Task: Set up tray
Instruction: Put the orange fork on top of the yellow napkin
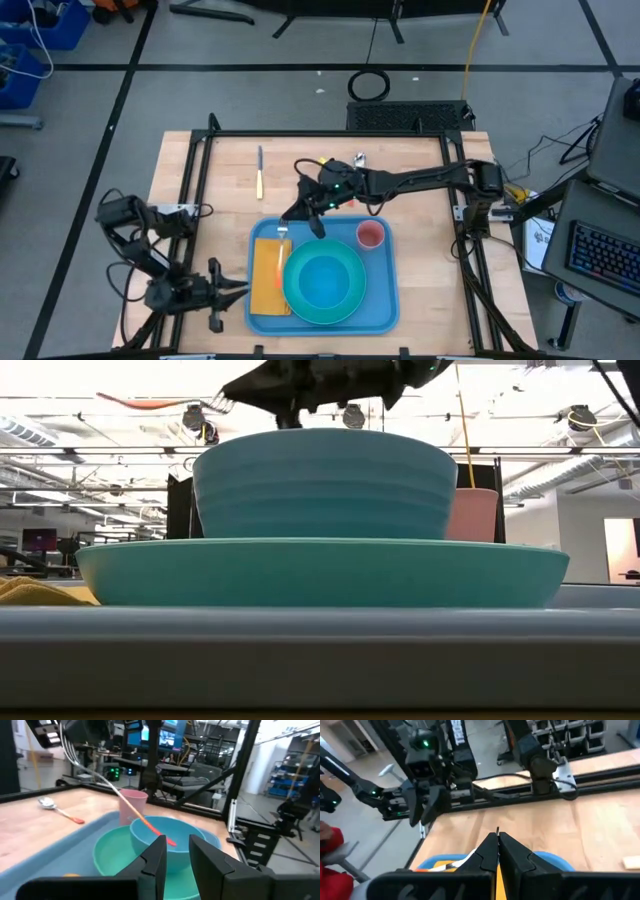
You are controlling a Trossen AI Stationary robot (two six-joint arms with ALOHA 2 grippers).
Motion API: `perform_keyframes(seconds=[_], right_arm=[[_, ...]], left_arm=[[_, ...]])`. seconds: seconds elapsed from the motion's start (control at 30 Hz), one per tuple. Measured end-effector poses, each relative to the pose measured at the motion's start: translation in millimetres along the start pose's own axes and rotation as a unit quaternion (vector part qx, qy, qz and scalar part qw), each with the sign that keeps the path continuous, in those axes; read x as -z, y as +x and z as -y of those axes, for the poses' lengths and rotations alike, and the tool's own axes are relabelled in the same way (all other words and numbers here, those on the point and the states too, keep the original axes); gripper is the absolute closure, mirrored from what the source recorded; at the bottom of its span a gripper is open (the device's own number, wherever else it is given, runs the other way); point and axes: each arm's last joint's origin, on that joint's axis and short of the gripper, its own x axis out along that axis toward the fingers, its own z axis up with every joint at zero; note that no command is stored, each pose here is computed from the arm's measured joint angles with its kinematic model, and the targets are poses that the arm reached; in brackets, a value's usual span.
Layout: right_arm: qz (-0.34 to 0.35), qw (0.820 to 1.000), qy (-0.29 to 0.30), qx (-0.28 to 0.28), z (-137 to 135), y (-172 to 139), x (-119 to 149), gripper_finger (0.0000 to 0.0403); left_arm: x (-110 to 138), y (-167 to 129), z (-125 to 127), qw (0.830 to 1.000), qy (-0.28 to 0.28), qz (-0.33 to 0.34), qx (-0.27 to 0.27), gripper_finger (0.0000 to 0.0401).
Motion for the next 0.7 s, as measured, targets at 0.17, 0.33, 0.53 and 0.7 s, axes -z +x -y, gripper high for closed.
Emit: perform_keyframes(seconds=[0.17, 0.33, 0.53, 0.7], right_arm=[[-0.005, 1.0, 0.001, -0.004, 3, 22, -4, 0.0403], [-0.032, 0.999, 0.003, -0.02, 3, 49, -4, 0.0403], [-0.049, 0.999, 0.002, -0.022, 7, 73, 0, 0.0403], [-0.059, 0.998, 0.018, -0.019, 14, 86, 10, 0.0403]], left_arm=[[-7, -7, 0, 1.0, 0.005, -0.002, -0.014, 0.0316], [-11, -10, 1, 1.0, 0.024, -0.002, -0.008, 0.0316], [-12, -11, 1, 0.999, 0.04, -0.002, -0.005, 0.0316], [-12, -11, 1, 0.999, 0.044, -0.003, -0.004, 0.0316]])
